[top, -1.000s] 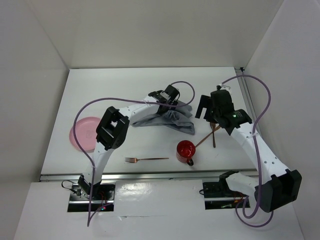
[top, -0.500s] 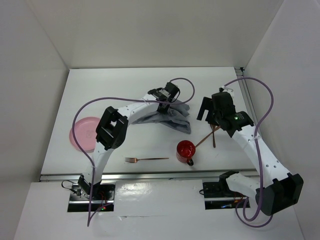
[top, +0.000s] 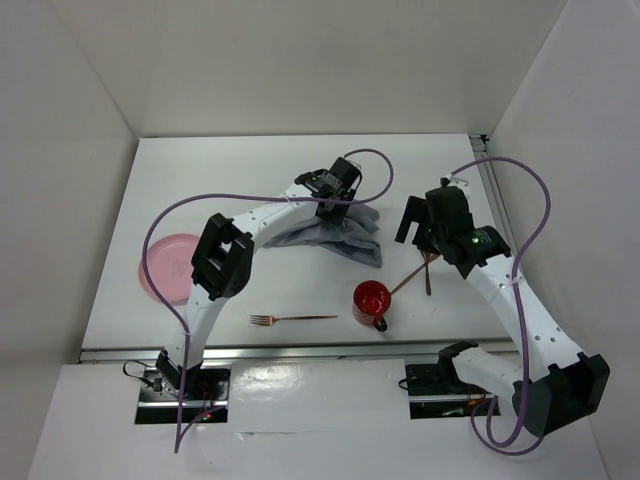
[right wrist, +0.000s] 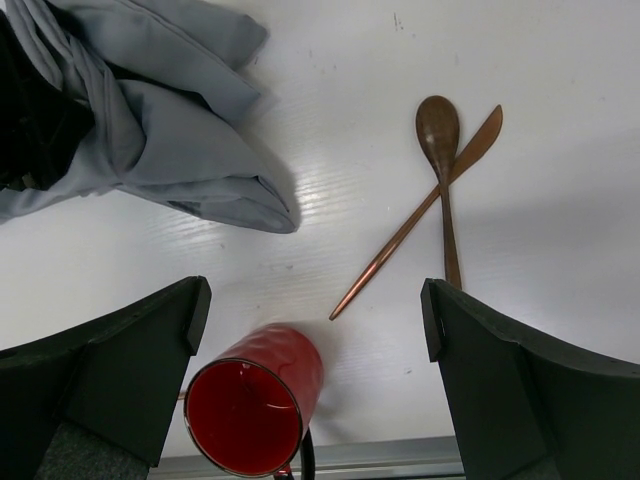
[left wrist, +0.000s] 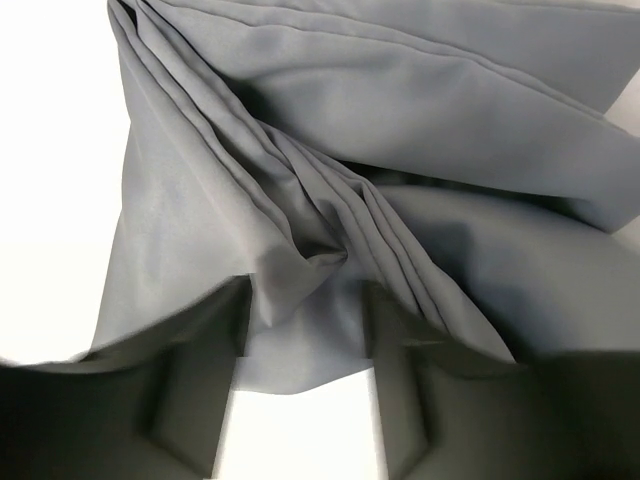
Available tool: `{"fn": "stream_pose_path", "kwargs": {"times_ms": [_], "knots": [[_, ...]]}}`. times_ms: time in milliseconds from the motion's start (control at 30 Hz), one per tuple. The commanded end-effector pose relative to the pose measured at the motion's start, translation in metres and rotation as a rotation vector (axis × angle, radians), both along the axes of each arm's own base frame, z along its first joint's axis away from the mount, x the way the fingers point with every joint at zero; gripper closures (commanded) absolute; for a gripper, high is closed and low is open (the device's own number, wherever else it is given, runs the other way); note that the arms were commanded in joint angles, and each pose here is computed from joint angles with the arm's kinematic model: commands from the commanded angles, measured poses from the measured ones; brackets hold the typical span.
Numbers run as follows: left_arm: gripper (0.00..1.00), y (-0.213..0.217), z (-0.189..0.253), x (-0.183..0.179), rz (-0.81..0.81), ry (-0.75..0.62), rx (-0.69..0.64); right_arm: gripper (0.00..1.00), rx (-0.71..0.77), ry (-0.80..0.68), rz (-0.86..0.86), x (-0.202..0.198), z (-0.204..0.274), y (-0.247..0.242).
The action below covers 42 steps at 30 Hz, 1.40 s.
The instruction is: Set the dinner table for one person
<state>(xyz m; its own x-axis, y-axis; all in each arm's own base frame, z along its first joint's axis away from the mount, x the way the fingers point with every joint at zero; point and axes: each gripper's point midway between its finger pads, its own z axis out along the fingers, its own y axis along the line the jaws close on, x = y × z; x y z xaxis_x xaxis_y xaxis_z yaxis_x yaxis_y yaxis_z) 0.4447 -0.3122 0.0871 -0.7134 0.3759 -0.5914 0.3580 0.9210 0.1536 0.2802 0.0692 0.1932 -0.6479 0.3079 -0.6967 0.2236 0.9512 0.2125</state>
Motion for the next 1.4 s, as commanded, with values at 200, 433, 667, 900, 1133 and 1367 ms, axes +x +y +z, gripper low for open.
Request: {"fn": "stream_pose_path", "kwargs": {"times_ms": [200,433,667,900,1133,1367], "knots": [[0.17,0.001,0.012,-0.001,-0.015,-0.015,0.000,0.00,0.015,0.005,-0.015,-0.008,-0.002,-0.002],[0.27,0.005,-0.004,0.003,0.005,-0.003,0.050,0.00,0.016,0.022,-0.022,-0.010,-0.010,-0.003],[0.31,0.013,-0.019,-0.001,0.015,0.019,0.091,0.00,0.038,0.024,-0.028,-0.012,-0.013,-0.001],[0.59,0.016,0.000,0.004,0.051,-0.028,0.077,0.00,0.041,0.016,-0.028,-0.013,-0.011,-0.001],[0.98,0.025,0.052,0.021,0.093,-0.105,0.027,0.00,0.086,-0.045,0.026,-0.002,0.007,0.012],[1.00,0.086,0.095,0.039,0.252,-0.044,-0.166,0.00,0.119,-0.102,0.238,0.047,0.024,0.056]]}}
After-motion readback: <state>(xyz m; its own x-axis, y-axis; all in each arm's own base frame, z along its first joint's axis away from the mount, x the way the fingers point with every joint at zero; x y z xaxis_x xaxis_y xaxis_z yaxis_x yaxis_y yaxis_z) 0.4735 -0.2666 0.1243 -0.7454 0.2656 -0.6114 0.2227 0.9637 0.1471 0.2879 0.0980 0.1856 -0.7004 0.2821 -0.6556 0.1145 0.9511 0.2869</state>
